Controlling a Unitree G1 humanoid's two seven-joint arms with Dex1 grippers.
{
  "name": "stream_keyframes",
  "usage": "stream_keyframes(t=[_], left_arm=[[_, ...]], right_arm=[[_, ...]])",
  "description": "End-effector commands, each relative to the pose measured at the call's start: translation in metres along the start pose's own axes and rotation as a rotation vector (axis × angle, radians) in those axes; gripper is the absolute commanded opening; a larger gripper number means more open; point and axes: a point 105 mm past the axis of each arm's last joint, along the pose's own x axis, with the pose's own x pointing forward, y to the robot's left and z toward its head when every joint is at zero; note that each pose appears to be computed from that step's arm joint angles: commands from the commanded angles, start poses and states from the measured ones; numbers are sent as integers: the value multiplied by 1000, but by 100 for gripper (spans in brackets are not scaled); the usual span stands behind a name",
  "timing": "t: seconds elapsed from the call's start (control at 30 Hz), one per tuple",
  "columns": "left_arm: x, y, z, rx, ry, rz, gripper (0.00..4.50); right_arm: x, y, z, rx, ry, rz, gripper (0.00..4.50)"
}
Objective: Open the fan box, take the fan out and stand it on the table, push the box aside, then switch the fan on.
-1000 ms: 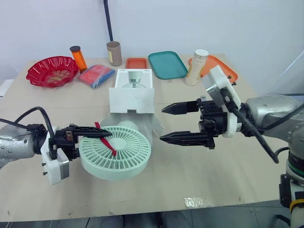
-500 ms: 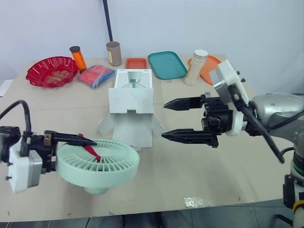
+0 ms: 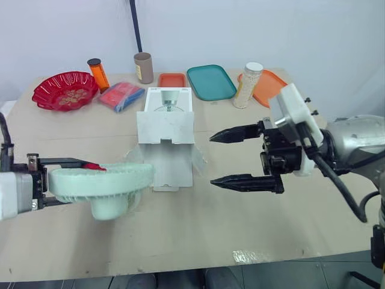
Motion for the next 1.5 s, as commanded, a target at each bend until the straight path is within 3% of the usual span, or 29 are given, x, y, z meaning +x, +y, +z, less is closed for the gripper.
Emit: stream_keyframes(t=[0.03,0.33,0.7,1.13,1.5], left_arm=[[-15,12,0,23,54,88,195],[-57,16,-28,-94,255,284,195],[-91,24,-46,-137,401,503,195],[-108,67,-61,-206,439,769,195],[-84,63,-68,-219,421,777,195]], right_arm=[[2,3,12,-61,-11,11,450],[8,0,13,-46,-23,27,450],[12,-5,13,-49,-32,51,450],[16,-4,11,-49,-28,74,450],[20,-7,12,-59,-30,59,450]])
